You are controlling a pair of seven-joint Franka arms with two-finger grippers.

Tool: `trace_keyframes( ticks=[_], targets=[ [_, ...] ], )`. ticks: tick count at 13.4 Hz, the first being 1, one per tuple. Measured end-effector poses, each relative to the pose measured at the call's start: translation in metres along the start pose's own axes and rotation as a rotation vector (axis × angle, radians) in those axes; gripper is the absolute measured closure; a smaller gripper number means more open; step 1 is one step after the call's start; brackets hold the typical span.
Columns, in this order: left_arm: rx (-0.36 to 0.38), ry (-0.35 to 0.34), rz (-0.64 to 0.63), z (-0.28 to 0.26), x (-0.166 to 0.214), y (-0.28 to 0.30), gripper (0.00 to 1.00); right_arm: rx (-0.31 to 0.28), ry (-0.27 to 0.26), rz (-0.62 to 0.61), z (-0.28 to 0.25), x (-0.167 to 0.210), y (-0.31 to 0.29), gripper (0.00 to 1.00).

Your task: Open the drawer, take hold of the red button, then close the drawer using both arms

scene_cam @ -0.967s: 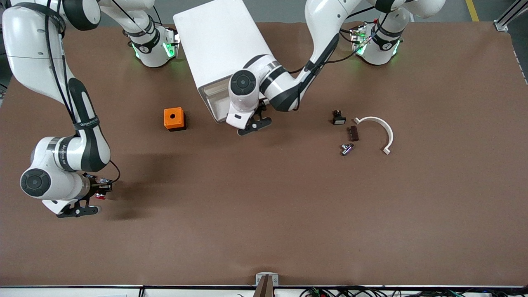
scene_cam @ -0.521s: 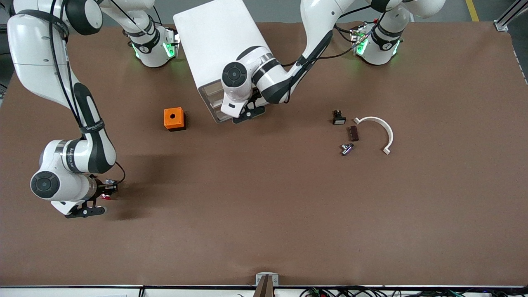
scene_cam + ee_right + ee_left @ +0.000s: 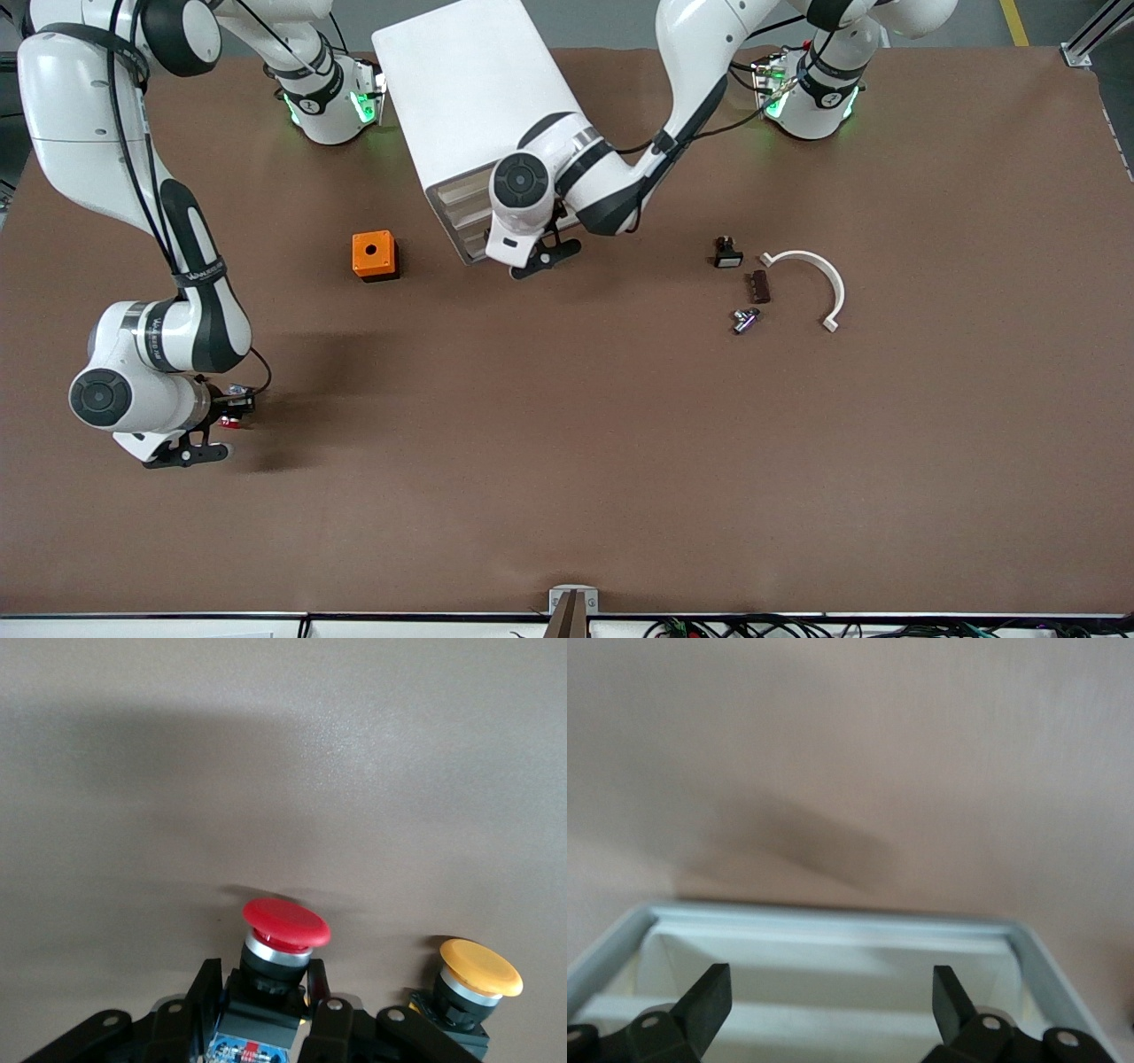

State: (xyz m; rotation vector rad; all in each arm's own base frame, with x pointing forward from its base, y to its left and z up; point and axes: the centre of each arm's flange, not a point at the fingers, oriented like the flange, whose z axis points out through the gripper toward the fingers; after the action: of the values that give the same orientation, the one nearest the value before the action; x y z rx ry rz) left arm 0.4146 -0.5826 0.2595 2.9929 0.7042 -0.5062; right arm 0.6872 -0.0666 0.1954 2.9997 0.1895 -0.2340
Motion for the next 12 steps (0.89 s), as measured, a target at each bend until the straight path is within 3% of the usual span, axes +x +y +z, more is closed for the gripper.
trace_keyframes(
  ticks=[2, 5, 7, 9, 12],
  targets=[
    [-0.024, 0.019, -0.011, -0.019, 0.033, -0.005, 0.0, 0.0, 0.001, -0.001, 0.001, 0.0, 0.0, 0.51],
    [-0.061, 0.141, -0.026, -0.079, 0.086, -0.02, 0.0, 0.0, 0.003, -0.003, 0.001, 0.001, -0.001, 0.19],
    [-0.096, 0.172, -0.06, -0.131, 0.12, -0.042, 0.0, 0.001, 0.008, -0.008, -0.001, 0.002, -0.004, 0.01],
    [-0.106, 0.207, -0.048, -0.184, 0.159, -0.076, 0.0, 0.0, 0.014, -0.015, -0.012, 0.004, -0.009, 0.0],
    [-0.071, 0.268, 0.001, -0.254, 0.214, -0.143, 0.0, -0.002, -0.027, -0.018, -0.058, -0.005, -0.015, 0.0]
  ],
)
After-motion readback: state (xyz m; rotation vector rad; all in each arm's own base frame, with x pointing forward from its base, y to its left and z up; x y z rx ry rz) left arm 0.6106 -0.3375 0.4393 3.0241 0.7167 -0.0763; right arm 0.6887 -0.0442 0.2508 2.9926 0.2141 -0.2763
